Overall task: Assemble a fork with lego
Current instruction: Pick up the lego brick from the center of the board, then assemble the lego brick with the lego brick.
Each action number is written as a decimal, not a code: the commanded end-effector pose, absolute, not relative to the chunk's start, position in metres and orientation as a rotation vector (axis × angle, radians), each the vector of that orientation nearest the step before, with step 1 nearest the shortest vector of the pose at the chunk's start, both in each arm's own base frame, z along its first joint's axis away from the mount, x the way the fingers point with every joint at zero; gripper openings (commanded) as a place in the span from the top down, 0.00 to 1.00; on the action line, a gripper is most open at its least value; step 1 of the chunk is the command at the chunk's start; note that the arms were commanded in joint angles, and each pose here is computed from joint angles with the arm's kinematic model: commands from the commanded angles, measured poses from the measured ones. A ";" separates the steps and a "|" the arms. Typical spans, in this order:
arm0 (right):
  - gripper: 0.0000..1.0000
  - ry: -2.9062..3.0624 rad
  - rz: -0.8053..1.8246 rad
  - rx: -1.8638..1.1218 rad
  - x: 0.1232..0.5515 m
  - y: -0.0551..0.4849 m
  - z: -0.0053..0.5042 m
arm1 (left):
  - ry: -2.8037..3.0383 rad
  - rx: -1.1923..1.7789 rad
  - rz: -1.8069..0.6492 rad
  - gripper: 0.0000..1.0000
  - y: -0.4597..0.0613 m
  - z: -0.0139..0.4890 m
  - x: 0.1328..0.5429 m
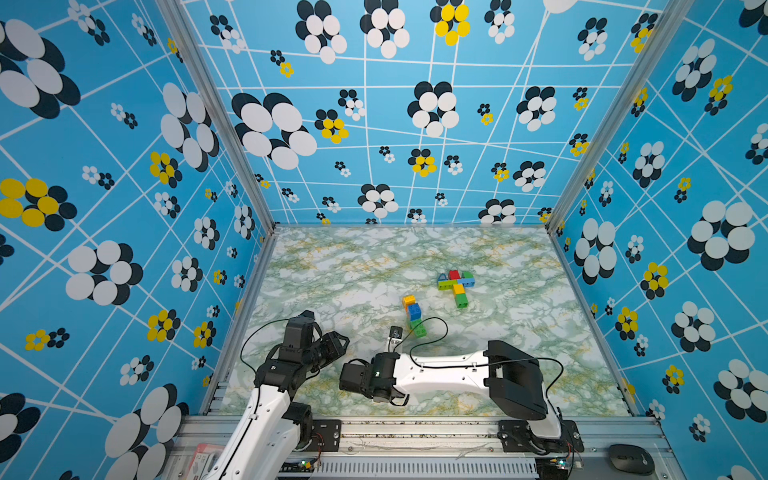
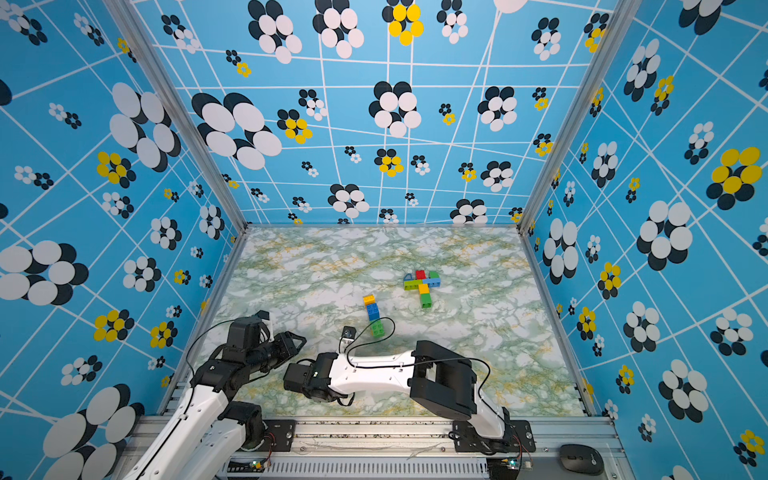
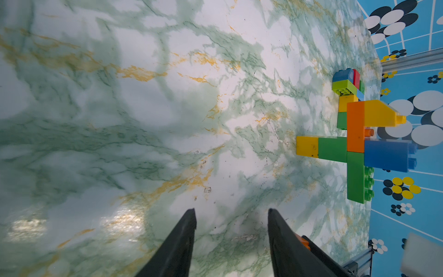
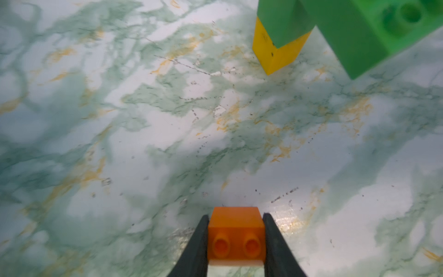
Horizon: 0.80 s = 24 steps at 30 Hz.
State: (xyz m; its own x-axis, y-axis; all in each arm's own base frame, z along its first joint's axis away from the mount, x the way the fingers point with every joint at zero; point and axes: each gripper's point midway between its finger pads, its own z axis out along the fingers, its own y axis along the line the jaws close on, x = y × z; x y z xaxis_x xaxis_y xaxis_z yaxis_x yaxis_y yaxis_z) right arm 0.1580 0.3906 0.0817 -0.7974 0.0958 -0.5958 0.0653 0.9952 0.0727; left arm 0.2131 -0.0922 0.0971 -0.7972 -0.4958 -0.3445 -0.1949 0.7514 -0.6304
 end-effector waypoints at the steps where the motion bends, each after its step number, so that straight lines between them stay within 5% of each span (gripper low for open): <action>1: 0.89 2.367 0.191 -0.120 0.155 0.398 0.131 | 2.370 -0.403 -0.884 0.44 -0.106 0.130 0.230; 4: 1.00 2.318 0.301 -0.222 0.151 0.392 0.145 | 2.357 -0.327 -0.920 0.44 -0.119 0.146 0.245; 10: 1.00 2.124 0.208 -0.331 0.173 0.333 0.197 | 2.309 0.052 -0.893 0.48 -0.180 0.196 0.272; 17: 1.00 2.201 0.261 -0.322 0.206 0.282 0.200 | 2.291 0.281 -0.985 0.56 -0.233 0.212 0.310; 24: 1.00 2.243 0.167 -0.467 0.214 0.287 0.198 | 2.284 0.430 -1.115 0.64 -0.274 0.209 0.318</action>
State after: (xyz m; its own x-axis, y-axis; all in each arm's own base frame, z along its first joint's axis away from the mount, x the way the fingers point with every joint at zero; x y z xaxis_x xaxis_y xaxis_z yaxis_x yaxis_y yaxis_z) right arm 0.2130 0.2812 0.2007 -0.5908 -0.1776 -0.7870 -0.3313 0.9429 0.0359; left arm 0.3218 -0.2537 0.1896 -0.8346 -0.0163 -0.5507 0.3955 0.6780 -0.6195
